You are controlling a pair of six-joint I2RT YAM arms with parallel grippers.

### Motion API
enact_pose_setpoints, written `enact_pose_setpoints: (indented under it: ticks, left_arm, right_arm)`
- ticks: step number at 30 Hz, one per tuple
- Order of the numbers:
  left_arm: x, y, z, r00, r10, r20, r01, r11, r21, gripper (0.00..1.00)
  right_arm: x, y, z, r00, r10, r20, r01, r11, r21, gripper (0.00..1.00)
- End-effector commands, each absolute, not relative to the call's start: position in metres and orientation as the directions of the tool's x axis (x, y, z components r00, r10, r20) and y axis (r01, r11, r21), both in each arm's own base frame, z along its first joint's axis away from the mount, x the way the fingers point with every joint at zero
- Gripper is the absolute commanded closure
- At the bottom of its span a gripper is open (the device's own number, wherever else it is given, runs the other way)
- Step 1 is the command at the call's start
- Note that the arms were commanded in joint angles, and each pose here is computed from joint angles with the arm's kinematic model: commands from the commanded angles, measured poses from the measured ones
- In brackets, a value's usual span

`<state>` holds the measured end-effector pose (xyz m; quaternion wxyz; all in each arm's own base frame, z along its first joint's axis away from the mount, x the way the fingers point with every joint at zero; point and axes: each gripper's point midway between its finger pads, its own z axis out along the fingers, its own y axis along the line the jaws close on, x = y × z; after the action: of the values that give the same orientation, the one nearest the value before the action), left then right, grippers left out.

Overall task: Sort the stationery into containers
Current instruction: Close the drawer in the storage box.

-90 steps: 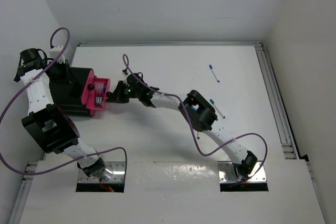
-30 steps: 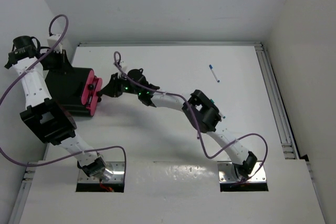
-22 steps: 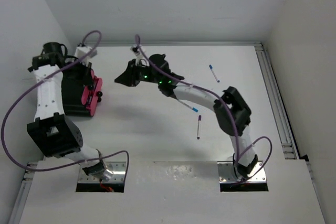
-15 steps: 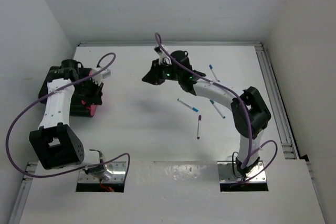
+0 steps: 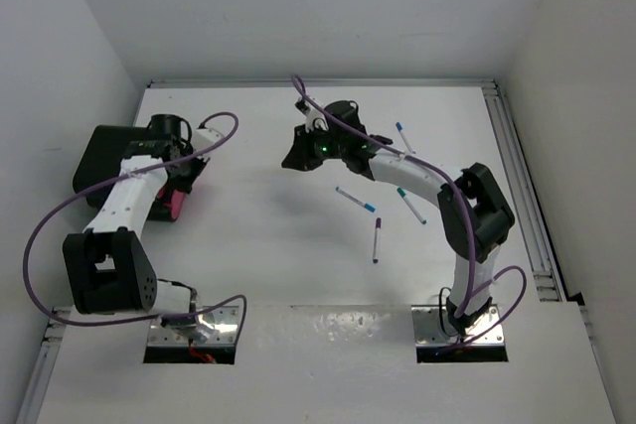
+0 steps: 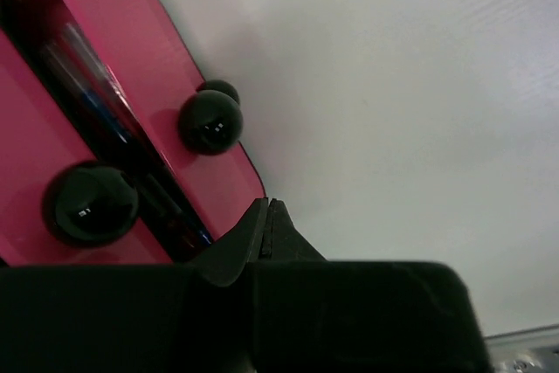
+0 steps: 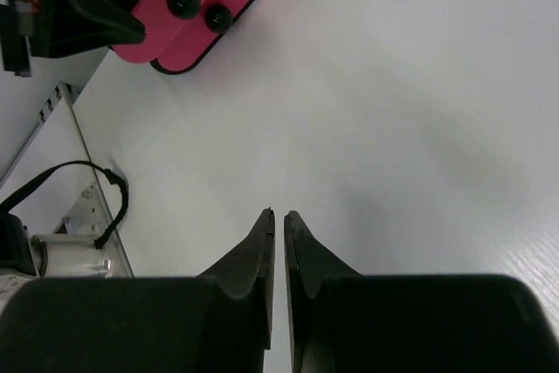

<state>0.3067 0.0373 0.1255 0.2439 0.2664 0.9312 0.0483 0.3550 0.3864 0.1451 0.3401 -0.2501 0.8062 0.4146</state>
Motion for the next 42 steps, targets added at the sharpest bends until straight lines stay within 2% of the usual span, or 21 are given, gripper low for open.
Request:
enact_pose_setpoints:
  ticks: [1, 10, 22, 30, 42]
  left_arm:
    - [0.324, 0.048, 0.121, -0.756, 0.505, -0.416, 0.402, 0.861, 0.313, 1.0]
    - [0.333, 0.067, 0.113, -0.792, 0.514, -0.328, 0.347, 0.822, 0.451, 1.0]
    - [0.337, 0.078, 0.12, -0.775, 0.585, -0.239, 0.33, 0.698, 0.636, 1.0]
    - [0.339, 0.083, 0.123, -0.771, 0.605, -0.198, 0.317, 0.635, 0.704, 1.0]
    - [0.334, 0.082, 0.124, -0.758, 0.631, -0.167, 0.323, 0.585, 0.744, 0.93]
  right_arm:
    - [0.368, 0.39, 0.163, -0.623, -0.092, -0.777, -0.698, 0.514, 0.499, 0.93]
    - [0.378, 0.377, 0.164, -0.626, -0.076, -0.776, -0.683, 0.534, 0.499, 0.94]
    - [0.379, 0.376, 0.167, -0.621, -0.074, -0.78, -0.685, 0.534, 0.496, 0.95]
    - [0.38, 0.376, 0.166, -0.624, -0.074, -0.778, -0.683, 0.535, 0.496, 0.95]
    - [0.379, 0.376, 0.165, -0.627, -0.077, -0.776, -0.682, 0.536, 0.498, 0.95]
